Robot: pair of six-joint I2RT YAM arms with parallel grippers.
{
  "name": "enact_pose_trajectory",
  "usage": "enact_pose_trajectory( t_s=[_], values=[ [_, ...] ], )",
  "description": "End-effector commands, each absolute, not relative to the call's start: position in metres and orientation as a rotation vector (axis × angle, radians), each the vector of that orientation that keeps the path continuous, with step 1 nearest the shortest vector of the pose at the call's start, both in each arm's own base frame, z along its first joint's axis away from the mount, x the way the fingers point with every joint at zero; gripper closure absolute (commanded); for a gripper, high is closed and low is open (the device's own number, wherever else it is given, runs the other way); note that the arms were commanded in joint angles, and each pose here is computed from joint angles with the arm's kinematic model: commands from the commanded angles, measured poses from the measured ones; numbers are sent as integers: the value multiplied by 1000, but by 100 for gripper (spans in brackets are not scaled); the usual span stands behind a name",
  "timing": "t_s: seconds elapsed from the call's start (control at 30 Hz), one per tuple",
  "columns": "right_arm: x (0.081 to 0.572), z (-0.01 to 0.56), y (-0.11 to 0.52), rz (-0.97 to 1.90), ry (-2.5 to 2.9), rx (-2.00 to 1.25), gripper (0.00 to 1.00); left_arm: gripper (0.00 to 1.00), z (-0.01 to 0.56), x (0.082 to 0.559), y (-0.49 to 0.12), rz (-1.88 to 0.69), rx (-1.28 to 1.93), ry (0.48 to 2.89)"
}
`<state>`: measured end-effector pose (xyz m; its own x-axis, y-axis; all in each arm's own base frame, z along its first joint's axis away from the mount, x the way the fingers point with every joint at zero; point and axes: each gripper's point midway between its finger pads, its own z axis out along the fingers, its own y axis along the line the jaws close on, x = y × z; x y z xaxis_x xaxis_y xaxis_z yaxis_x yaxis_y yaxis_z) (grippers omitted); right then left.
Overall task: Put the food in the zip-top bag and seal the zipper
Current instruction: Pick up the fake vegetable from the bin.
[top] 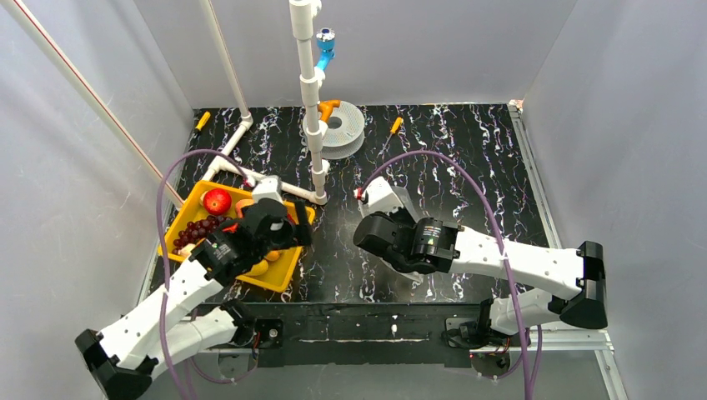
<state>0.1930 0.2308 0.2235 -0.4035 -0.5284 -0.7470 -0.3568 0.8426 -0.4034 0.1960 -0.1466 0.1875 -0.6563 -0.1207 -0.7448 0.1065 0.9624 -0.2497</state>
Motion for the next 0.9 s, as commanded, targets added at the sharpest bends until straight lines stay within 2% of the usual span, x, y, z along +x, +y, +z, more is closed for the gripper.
enact_pose_trajectory(
  t_s=[0.0, 0.23, 0.4, 0.67, 0.87],
  values=[
    [195, 233, 225, -199, 2016, -597, 99, 2, 175, 206, -95, -209, -254, 2291],
    [191, 232, 220, -164, 2034, -574, 99, 2, 187, 227, -51, -120, -555, 2180],
    [191, 231, 225, -142, 2028, -581, 99, 2, 181, 239, -32, -155, -827, 2113],
    [191, 224, 226, -156, 2035, -603, 99, 2, 187, 240, 7, -130, -1250, 1800],
    [192, 223, 227, -169, 2027, -612, 99, 2, 157, 241, 19, -249, -1583, 1548]
  ],
)
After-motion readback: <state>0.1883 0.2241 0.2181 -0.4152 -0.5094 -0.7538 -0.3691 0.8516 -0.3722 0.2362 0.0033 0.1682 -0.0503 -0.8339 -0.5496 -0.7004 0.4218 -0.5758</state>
